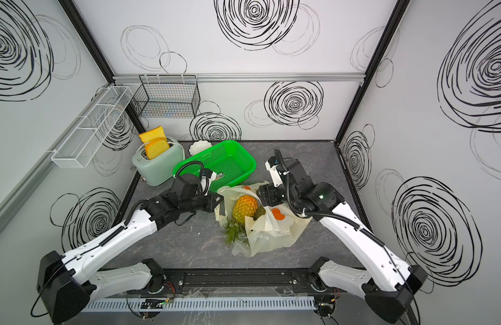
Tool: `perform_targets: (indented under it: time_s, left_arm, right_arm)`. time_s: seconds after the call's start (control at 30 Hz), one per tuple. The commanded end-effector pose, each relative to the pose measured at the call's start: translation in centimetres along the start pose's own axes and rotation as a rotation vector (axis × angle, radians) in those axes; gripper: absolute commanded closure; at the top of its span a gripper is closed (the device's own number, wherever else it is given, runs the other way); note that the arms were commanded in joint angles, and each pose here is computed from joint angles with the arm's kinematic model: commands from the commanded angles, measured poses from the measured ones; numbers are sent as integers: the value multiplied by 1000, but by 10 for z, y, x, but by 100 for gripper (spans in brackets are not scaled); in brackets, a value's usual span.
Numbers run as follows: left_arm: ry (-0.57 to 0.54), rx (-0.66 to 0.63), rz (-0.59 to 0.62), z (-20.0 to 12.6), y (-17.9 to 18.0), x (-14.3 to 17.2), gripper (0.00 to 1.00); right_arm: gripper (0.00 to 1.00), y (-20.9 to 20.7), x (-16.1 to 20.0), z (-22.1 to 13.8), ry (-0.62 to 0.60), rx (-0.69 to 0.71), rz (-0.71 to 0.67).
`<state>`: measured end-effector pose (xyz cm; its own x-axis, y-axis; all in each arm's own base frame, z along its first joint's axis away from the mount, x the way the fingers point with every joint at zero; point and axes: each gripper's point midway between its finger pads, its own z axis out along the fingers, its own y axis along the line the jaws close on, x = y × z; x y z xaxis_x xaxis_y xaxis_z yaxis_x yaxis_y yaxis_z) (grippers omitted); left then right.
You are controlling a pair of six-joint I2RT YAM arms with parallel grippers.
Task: Place the pineapple into a plastic bag & tie a knot
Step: Adjust the plastic bag at the center of the board.
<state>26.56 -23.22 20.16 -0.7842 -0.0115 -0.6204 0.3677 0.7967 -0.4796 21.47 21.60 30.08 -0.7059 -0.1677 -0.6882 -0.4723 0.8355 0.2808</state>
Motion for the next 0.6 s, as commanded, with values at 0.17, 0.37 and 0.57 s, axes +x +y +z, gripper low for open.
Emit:
perform_targets:
  time_s: [0.17,0.37,0.57]
  left_arm:
    - [-31,41,-29,1,-6,-9,100]
    - [-28,39,-25,3,-4,-7,100]
    - [-17,39,-24,4,-3,-4,100]
  right_arm:
    - [29,80,82,10,183,-45,-157]
    - [29,102,148,38,327,-3,-441]
    - [23,45,180,61,440,228,-564]
